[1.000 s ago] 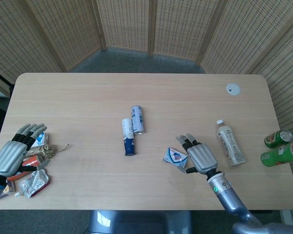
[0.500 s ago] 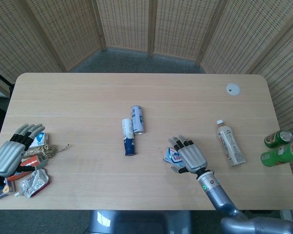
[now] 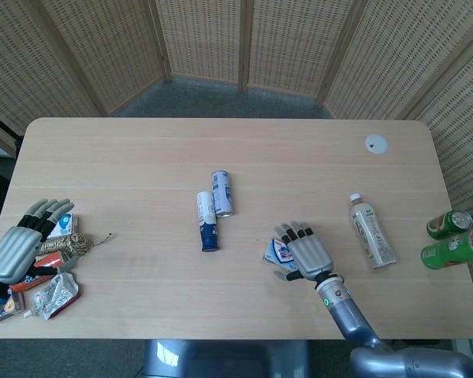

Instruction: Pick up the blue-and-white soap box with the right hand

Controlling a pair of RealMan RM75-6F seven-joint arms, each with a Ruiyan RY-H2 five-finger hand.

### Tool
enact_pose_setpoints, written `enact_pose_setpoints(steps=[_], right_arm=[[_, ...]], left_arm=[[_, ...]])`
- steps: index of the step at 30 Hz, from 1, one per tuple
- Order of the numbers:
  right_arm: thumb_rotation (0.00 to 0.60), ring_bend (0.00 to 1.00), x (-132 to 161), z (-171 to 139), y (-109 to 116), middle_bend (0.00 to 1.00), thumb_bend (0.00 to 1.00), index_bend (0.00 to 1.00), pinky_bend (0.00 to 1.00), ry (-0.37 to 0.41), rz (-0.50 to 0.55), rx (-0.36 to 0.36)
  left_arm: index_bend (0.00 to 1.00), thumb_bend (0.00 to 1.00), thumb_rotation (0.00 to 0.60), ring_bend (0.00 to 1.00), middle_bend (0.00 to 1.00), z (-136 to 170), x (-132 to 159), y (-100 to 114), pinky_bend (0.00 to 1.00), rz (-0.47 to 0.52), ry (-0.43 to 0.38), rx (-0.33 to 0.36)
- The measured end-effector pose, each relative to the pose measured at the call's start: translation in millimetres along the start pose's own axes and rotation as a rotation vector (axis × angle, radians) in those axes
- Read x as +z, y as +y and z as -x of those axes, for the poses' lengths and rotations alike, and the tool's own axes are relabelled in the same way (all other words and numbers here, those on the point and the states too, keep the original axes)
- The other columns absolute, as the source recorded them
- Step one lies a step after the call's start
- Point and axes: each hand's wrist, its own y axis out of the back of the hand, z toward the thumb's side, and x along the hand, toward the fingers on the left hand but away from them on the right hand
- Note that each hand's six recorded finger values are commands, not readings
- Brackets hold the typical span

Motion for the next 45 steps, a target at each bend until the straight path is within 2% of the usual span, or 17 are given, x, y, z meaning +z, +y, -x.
enact_pose_setpoints(steps=[17, 26, 31, 35, 40, 45], right_arm=[[0.31, 0.0, -9, 16, -36, 0.0, 0.23, 0.0, 0.03, -0.059, 0.032, 0.032], [0.314, 0.0, -8, 20, -43, 0.0, 0.23, 0.0, 0.25, -0.08, 0.062, 0.022], [0.32, 0.0, -8, 23, -47, 0.0, 0.22, 0.0, 0.31, -0.091, 0.066, 0.028], [0.367, 0.0, -7, 24, -51, 0.0, 0.22, 0.02, 0.41, -0.097, 0.073, 0.032], [0.503, 0.0, -6, 26, -52, 0.02, 0.2, 0.21, 0.55, -0.099, 0.081, 0.017], [0.555, 0.08, -4, 28, -54, 0.1, 0.19, 0.3, 0.65, -0.101, 0.093, 0.009]], left_arm=[[0.0, 0.29, 0.404, 0.0, 0.0, 4, -4, -1, 0.0, 0.007, 0.013, 0.0], [0.0, 0.29, 0.404, 0.0, 0.0, 6, -6, -1, 0.0, 0.011, 0.017, 0.002], [0.0, 0.29, 0.404, 0.0, 0.0, 7, -7, -1, 0.0, 0.014, 0.021, 0.005], [0.0, 0.29, 0.404, 0.0, 0.0, 9, -8, -2, 0.0, 0.015, 0.025, 0.003], [0.0, 0.3, 0.404, 0.0, 0.0, 9, -9, 0, 0.0, 0.017, 0.024, 0.01], [0.0, 0.29, 0.404, 0.0, 0.0, 9, -9, -2, 0.0, 0.019, 0.026, 0.006]])
